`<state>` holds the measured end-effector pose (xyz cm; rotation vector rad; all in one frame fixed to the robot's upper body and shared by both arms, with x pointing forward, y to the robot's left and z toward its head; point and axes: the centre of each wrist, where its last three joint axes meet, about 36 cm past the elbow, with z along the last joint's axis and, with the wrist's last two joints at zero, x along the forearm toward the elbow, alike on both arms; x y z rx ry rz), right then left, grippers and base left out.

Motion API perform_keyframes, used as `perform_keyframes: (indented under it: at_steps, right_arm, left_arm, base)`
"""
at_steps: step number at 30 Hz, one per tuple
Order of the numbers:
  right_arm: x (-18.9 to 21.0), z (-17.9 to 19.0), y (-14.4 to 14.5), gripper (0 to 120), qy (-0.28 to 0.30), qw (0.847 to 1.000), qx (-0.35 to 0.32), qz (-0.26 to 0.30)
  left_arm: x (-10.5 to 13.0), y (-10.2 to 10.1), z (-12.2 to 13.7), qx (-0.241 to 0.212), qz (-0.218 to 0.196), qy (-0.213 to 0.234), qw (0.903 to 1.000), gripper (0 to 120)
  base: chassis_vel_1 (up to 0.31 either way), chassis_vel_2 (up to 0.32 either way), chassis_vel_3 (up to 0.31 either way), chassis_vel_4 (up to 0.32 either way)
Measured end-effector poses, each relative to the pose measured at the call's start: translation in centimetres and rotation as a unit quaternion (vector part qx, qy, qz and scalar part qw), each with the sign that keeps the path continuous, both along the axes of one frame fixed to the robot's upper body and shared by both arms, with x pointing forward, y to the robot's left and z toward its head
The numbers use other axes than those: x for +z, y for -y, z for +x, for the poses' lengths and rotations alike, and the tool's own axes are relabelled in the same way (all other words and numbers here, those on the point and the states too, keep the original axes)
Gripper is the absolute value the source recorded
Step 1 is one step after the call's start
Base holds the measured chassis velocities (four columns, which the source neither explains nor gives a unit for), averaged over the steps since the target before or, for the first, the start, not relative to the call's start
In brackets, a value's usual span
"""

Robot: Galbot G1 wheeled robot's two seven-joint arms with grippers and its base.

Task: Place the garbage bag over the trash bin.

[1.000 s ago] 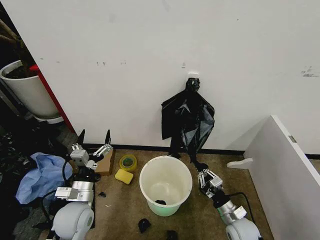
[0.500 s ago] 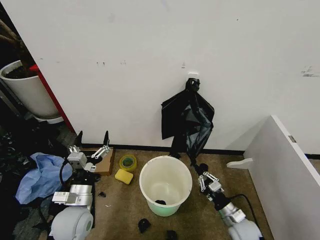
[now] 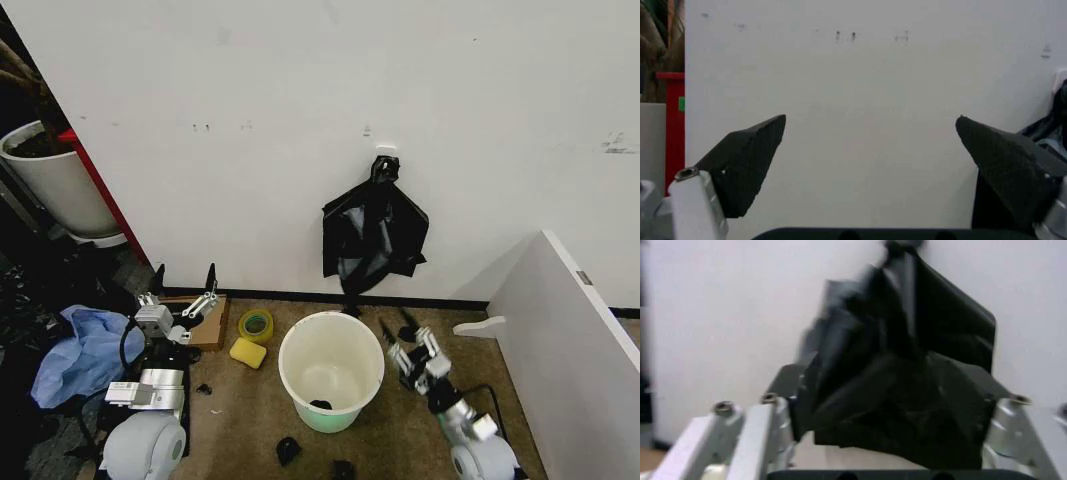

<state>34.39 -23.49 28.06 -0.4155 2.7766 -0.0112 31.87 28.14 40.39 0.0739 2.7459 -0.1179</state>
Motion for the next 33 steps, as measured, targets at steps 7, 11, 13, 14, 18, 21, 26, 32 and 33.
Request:
perform_keyframes:
  at_steps: [7, 11, 13, 14, 18, 21, 26, 32, 33]
  right_arm:
    - [1.9, 1.8, -4.5, 88, -0.02, 0.999, -0.011, 0.03]
    - [2.8, 2.4, -6.2, 86, -0.019, 1.0, -0.013, 0.017]
    - [3.2, 2.4, -7.1, 81, -0.022, 1.0, -0.015, 0.007]
    - [3.3, 2.5, -7.5, 81, -0.025, 1.0, -0.018, 0.001]
    - [3.7, 3.5, -8.5, 80, -0.038, 0.998, -0.051, -0.022]
    - [5.2, 4.6, -11.2, 79, -0.072, 0.988, -0.132, -0.038]
    - [6.0, 5.7, -13.2, 79, -0.091, 0.981, -0.166, -0.038]
    - [6.5, 6.1, -14.1, 79, -0.098, 0.983, -0.155, -0.016]
    - [6.5, 6.1, -14.1, 79, -0.098, 0.983, -0.155, -0.016]
  left_arm:
    - [0.4, -0.2, 0.1, -0.001, -0.002, 0.002, 1.0, 100]
    - [0.4, -0.5, 0.2, -0.001, -0.001, 0.0, 1.0, 100]
    - [0.2, -0.7, 0.5, -0.002, 0.001, -0.002, 1.0, 100]
    - [0.1, -0.8, 0.7, -0.002, 0.002, -0.004, 1.0, 100]
    - [-0.2, -0.9, 1.0, -0.004, 0.002, -0.007, 1.0, 100]
    - [-0.7, -1.0, 1.3, -0.002, 0.001, -0.012, 0.9999, 100]
    - [-0.9, -1.2, 1.6, 0.001, 0.001, -0.014, 0.9999, 100]
    - [-1.3, -1.1, 1.9, 0.003, -0.002, -0.016, 0.9999, 100]
    - [-1.3, -1.1, 1.9, 0.003, -0.002, -0.016, 0.9999, 100]
  base:
    - [0.0, 0.0, 0.0, 0.0]
    - [0.0, 0.0, 0.0, 0.0]
    - [0.0, 0.0, 0.0, 0.0]
    - [0.0, 0.0, 0.0, 0.0]
    - [0.0, 0.0, 0.0, 0.0]
    - [0.0, 0.0, 0.0, 0.0]
    - [0.0, 0.0, 0.0, 0.0]
    - [0.0, 0.0, 0.0, 0.0]
    - [0.0, 0.0, 0.0, 0.0]
